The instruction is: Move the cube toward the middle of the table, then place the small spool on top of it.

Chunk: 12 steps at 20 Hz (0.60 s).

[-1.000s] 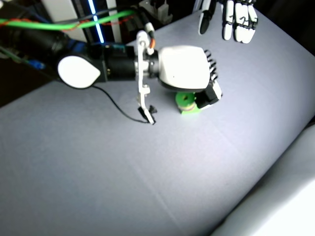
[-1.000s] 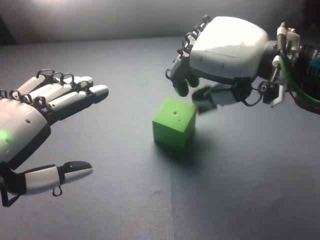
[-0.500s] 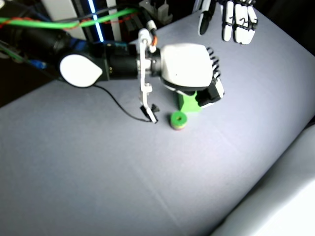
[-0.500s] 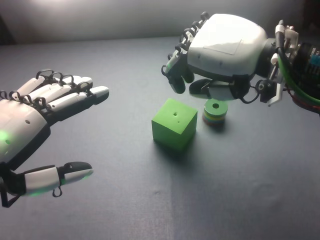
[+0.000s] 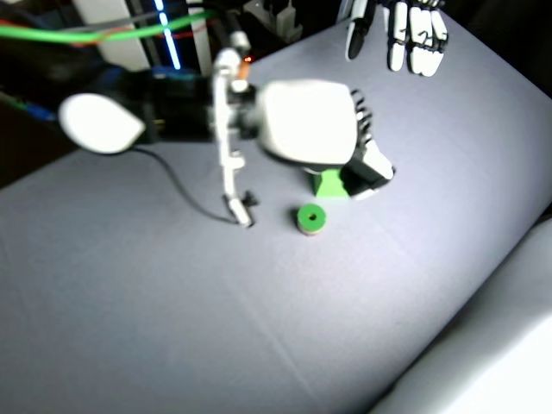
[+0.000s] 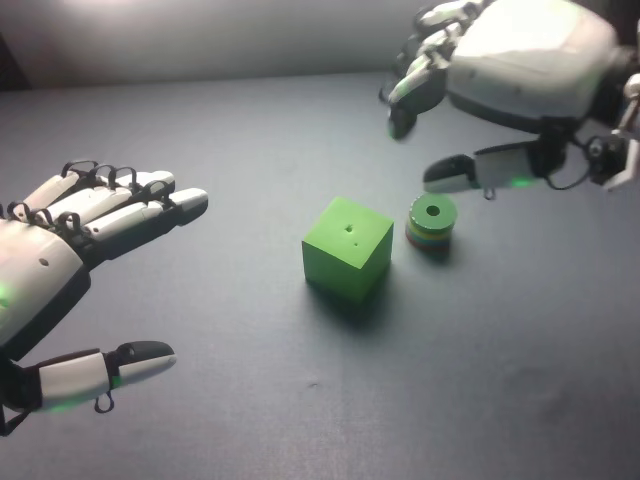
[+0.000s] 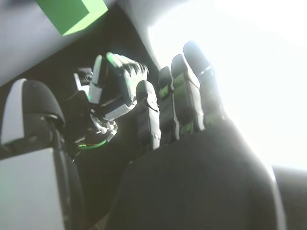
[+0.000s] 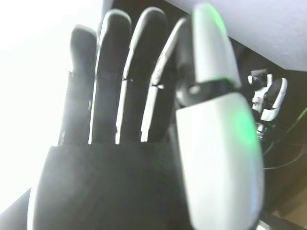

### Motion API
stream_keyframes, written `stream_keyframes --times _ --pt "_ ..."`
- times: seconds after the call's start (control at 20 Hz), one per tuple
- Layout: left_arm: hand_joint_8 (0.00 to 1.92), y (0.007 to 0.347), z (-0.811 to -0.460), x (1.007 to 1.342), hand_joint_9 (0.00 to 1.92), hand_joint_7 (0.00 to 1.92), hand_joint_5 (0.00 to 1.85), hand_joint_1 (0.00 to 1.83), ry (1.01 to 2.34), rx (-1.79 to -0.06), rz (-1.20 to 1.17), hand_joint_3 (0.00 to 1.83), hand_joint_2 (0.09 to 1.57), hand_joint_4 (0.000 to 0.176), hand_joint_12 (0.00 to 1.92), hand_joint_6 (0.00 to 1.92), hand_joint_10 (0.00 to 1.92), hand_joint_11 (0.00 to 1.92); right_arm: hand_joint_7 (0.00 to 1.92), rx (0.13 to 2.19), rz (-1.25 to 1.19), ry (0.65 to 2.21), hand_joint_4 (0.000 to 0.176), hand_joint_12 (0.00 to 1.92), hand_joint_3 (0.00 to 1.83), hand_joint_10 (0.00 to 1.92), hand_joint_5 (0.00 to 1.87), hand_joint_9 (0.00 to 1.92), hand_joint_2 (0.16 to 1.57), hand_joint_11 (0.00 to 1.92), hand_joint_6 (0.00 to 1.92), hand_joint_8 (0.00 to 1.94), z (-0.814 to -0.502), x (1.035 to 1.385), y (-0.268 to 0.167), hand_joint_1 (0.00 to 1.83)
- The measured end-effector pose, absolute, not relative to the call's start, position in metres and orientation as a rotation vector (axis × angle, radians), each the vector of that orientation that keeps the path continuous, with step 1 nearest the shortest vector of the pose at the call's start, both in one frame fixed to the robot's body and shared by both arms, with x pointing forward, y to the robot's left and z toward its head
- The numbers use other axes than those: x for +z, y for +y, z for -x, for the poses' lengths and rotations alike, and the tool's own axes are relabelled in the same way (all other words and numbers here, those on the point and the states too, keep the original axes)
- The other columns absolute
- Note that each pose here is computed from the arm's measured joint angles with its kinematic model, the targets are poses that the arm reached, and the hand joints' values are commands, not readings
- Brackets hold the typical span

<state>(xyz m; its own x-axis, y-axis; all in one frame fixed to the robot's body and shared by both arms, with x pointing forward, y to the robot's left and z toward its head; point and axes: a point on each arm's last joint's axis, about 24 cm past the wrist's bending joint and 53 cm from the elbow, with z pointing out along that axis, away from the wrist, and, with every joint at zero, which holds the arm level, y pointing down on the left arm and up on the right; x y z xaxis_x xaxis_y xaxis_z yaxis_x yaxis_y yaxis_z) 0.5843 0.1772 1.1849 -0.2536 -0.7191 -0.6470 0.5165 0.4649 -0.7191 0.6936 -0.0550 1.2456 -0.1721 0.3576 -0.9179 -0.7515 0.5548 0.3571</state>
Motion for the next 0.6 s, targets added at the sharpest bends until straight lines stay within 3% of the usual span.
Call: stream_keyframes --times 0.2,0.25,0.3,0.45,0.6 --pt "0.00 0.181 -0.585 1.185 0.28 0.25 0.31 0.94 1.396 -1.174 0.202 0.00 1.02 0.121 0.89 0.00 0.00 0.01 0.60 0.980 0.374 1.517 0.000 1.08 0.00 0.03 0.61 0.59 0.95 0.14 0.00 0.00 -0.692 1.215 -0.061 1.02" --pt "0.00 0.180 -0.584 1.185 0.27 0.24 0.31 0.94 1.396 -1.177 0.201 0.00 1.02 0.123 0.88 0.00 0.00 0.01 0.60 0.977 0.371 1.532 0.000 1.03 0.00 0.02 0.63 0.60 0.94 0.17 0.00 0.00 -0.693 1.210 -0.060 1.06" --pt "0.00 0.180 -0.584 1.185 0.26 0.24 0.31 0.96 1.396 -1.177 0.200 0.00 1.02 0.118 0.85 0.00 0.00 0.00 0.61 0.976 0.370 1.542 0.000 1.02 0.00 0.02 0.63 0.61 0.94 0.19 0.00 0.00 -0.695 1.206 -0.057 1.09" --pt "0.00 0.180 -0.584 1.185 0.26 0.24 0.32 0.93 1.394 -1.178 0.200 0.00 1.02 0.130 0.83 0.00 0.00 0.01 0.62 0.970 0.375 1.586 0.000 1.16 0.01 0.03 0.67 0.66 0.97 0.20 0.00 0.00 -0.698 1.188 -0.046 1.18" --pt "0.00 0.180 -0.584 1.185 0.26 0.23 0.31 0.93 1.393 -1.177 0.202 0.00 1.03 0.107 0.84 0.00 0.00 0.02 0.62 0.930 0.365 1.624 0.000 1.18 0.00 0.01 0.72 0.62 0.96 0.09 0.00 0.00 -0.710 1.176 -0.049 1.24"
